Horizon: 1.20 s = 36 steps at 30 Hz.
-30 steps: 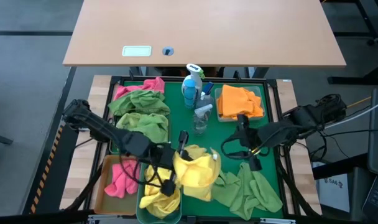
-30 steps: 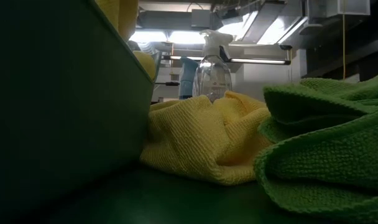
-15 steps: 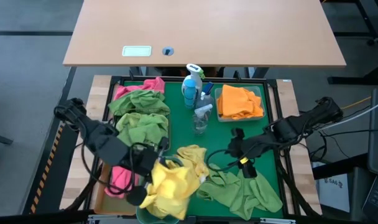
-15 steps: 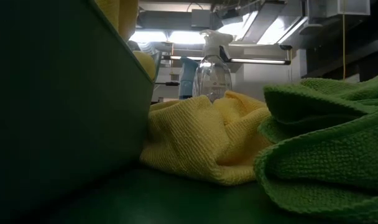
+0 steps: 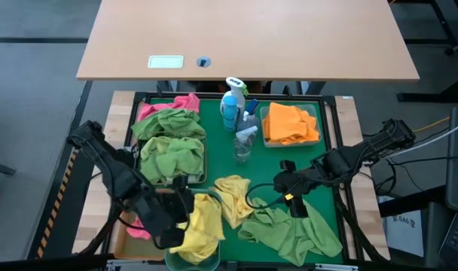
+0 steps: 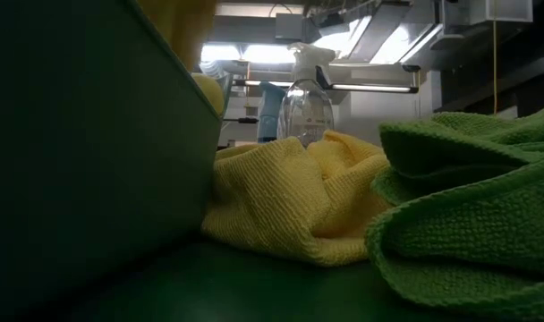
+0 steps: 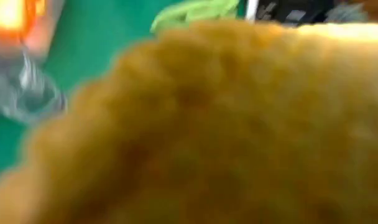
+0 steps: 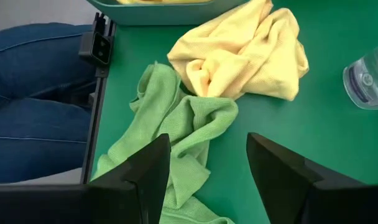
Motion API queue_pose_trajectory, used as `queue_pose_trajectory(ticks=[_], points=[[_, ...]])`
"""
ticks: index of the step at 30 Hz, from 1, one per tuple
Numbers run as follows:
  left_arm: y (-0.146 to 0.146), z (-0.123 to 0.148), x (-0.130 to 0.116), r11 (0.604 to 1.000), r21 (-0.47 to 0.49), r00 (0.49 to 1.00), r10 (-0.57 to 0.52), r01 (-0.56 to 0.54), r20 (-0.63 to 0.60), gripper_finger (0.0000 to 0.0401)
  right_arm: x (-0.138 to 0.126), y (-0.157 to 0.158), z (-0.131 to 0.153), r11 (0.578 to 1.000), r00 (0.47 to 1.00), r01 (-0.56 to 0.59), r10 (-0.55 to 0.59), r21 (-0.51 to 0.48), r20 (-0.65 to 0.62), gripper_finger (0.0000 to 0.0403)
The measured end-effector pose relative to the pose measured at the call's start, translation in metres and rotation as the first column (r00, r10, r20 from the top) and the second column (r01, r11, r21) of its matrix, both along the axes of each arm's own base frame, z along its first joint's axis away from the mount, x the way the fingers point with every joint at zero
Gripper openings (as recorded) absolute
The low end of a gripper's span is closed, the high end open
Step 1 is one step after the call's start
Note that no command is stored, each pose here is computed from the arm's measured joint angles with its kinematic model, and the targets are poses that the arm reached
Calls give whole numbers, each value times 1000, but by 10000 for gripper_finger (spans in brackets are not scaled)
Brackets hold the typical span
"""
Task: Sort microfiber towel by color & place in baskets
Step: Put the yellow towel into the blue bin
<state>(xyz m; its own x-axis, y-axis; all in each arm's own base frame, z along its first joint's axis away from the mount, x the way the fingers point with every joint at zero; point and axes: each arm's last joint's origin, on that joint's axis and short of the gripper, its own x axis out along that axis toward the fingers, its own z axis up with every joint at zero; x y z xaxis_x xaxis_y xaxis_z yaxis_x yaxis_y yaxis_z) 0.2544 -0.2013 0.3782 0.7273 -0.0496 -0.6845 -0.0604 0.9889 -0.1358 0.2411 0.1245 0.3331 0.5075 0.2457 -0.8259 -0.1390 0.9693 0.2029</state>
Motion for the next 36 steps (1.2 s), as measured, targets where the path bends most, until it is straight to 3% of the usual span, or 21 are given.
queue_pose_trajectory(ticks=[9, 18, 21, 27, 31, 36], points=[[-3, -92, -2, 996, -55, 976, 61, -74, -211, 0, -2, 5, 0, 997, 998, 61, -60, 50, -22, 211], [1, -147, -8, 996, -55, 970, 53, -67, -237, 15, -22, 38, 1, 1000, 1000, -7, 7, -2, 25, 211], [3, -156, -10, 997, -46, 968, 55, -68, -247, 24, -31, 49, -5, 1000, 999, 26, -26, 4, 22, 211], [5, -155, -7, 992, -70, 969, 87, -105, -230, 53, -57, 69, -38, 991, 987, 126, -122, 33, -103, 211], [8, -155, -4, 979, -106, 960, 147, -176, -237, 85, -76, 74, -68, 972, 957, 234, -230, 4, -179, 211], [10, -155, -3, 978, -108, 959, 151, -181, -239, 127, -94, 75, -100, 938, 906, 347, -340, -18, -253, 211]])
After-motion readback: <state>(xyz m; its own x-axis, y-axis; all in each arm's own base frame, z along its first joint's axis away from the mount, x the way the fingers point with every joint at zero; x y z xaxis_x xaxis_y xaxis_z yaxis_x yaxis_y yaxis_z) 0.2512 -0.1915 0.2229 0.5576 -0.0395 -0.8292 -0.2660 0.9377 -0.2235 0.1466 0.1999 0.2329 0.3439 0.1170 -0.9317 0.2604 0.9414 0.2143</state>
